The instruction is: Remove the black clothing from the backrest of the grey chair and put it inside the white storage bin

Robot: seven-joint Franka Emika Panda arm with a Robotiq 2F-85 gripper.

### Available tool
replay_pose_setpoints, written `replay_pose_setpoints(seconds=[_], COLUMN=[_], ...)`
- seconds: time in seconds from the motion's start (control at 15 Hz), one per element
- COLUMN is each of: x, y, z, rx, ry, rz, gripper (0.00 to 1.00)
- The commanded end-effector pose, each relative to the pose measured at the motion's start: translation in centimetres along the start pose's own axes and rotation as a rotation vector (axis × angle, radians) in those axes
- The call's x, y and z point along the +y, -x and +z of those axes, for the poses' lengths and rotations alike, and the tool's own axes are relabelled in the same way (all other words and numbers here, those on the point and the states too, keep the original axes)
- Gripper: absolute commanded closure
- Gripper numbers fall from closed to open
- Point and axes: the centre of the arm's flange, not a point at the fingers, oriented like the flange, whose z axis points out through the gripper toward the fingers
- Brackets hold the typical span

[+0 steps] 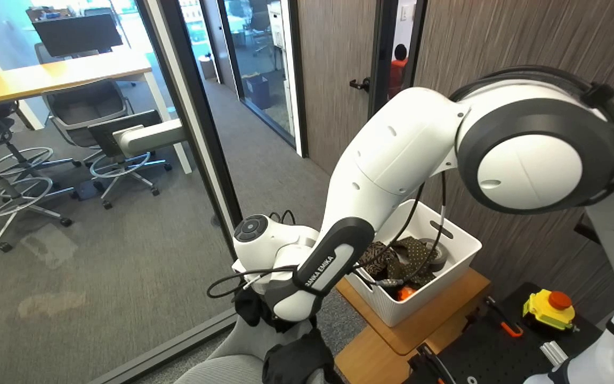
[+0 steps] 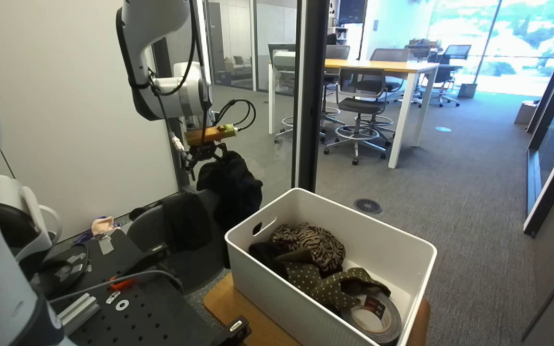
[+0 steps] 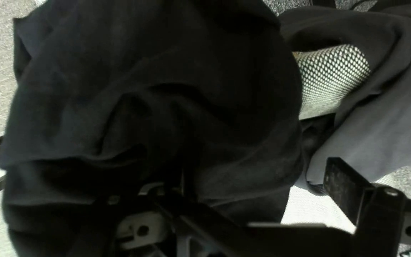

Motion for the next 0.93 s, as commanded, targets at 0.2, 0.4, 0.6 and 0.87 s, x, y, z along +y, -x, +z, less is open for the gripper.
replay_pose_setpoints(seconds=[0.2, 0.4, 0.6, 0.87], x=[0.6, 0.8, 1.2, 1.7], y=[-0.3, 0.1, 0.5, 0.9], z=[1.5, 1.6, 1.5, 1.1], rx=[-0.044, -0.058, -0.061, -0.065], ry=[0.07, 0.092, 0.102, 0.112], rz=[0.008, 0.011, 0.015, 0.028], gripper=[0.0, 0.17, 0.42, 0.71])
